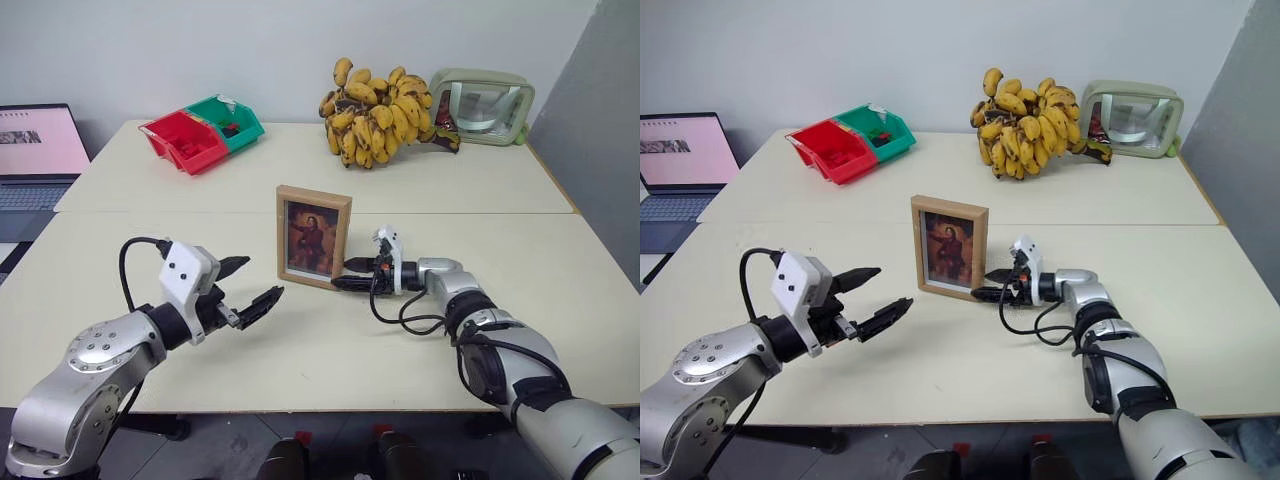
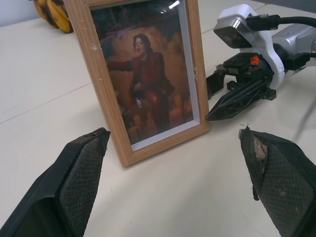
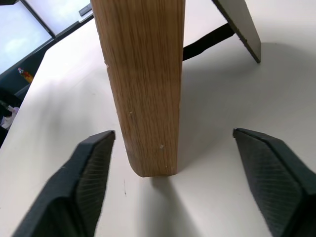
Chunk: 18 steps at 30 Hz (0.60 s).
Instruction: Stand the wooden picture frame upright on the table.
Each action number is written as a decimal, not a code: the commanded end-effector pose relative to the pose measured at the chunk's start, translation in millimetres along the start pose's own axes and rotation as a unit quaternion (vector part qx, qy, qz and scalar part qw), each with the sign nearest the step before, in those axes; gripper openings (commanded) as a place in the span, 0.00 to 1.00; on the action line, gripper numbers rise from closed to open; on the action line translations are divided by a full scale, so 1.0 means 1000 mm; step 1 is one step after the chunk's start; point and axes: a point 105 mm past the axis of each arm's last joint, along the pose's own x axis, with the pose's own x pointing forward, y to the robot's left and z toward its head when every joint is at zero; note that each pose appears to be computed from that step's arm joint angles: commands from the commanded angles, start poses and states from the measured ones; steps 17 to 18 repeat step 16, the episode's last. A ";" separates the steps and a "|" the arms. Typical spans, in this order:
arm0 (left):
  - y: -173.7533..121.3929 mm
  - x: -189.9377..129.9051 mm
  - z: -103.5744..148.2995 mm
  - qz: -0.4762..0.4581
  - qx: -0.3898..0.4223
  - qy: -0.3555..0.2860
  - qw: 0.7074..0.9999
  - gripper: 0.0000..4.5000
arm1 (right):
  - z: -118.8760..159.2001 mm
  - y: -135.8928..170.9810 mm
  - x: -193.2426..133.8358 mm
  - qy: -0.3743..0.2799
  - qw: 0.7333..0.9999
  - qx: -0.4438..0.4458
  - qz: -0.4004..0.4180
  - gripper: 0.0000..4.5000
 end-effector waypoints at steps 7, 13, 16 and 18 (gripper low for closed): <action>0.019 -0.016 -0.003 -0.016 -0.005 0.040 0.999 1.00 | 0.016 -0.009 -0.098 0.056 0.989 -0.128 -0.043 0.99; 0.059 -0.026 0.025 -0.010 -0.036 0.045 0.998 1.00 | 0.072 0.034 -0.117 0.029 0.987 -0.132 -0.089 0.99; 0.075 -0.028 0.046 -0.023 -0.051 0.041 0.998 1.00 | 0.079 0.048 -0.120 0.027 0.989 -0.095 -0.107 0.99; 0.075 -0.028 0.046 -0.023 -0.051 0.041 0.998 1.00 | 0.079 0.048 -0.120 0.027 0.989 -0.095 -0.107 0.99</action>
